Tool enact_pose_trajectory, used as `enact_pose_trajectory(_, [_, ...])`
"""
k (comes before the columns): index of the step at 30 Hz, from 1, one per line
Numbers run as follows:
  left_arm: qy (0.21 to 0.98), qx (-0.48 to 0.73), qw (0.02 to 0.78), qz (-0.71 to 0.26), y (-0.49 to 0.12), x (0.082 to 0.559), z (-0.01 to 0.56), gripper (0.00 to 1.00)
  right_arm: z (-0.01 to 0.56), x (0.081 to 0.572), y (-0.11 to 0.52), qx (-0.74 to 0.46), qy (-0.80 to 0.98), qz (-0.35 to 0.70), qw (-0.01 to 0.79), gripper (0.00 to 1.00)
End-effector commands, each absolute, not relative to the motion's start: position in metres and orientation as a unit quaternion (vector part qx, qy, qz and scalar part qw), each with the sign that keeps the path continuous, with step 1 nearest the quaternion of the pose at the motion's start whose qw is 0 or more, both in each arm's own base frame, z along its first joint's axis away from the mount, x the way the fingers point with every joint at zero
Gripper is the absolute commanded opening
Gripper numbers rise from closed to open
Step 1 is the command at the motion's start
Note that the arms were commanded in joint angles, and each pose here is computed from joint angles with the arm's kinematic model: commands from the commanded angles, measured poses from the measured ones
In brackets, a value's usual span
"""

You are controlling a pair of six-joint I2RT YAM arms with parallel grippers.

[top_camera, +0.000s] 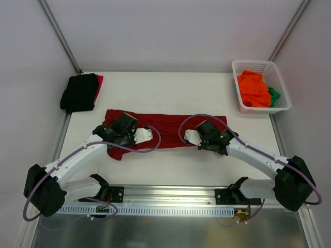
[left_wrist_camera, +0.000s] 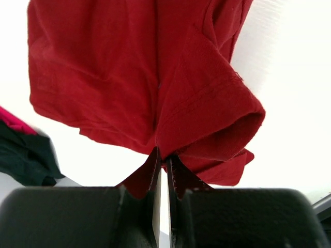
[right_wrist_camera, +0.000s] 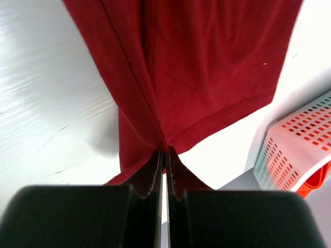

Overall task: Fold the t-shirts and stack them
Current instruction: Fold the tshirt

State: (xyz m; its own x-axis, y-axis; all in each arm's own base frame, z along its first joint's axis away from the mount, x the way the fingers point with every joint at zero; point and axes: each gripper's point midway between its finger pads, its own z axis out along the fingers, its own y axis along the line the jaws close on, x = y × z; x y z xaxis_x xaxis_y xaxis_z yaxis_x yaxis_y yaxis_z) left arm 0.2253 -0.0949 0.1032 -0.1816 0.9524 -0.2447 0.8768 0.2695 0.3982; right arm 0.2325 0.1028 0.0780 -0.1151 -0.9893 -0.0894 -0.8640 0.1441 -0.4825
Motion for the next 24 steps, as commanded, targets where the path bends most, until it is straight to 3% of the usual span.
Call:
enact_pose_trajectory(1, [0.758, 0.592, 0.254, 0.105, -0.090, 0.244, 0.126, 0.00, 0.093, 0.254, 0.107, -0.622, 0.731, -0.166, 0.227, 0.00])
enact_pose_trajectory(24, [0.772, 0.557, 0.293, 0.090, -0.089, 0.309, 0.131, 0.00, 0.106, 0.317, 0.126, -0.580, 0.746, -0.177, 0.277, 0.00])
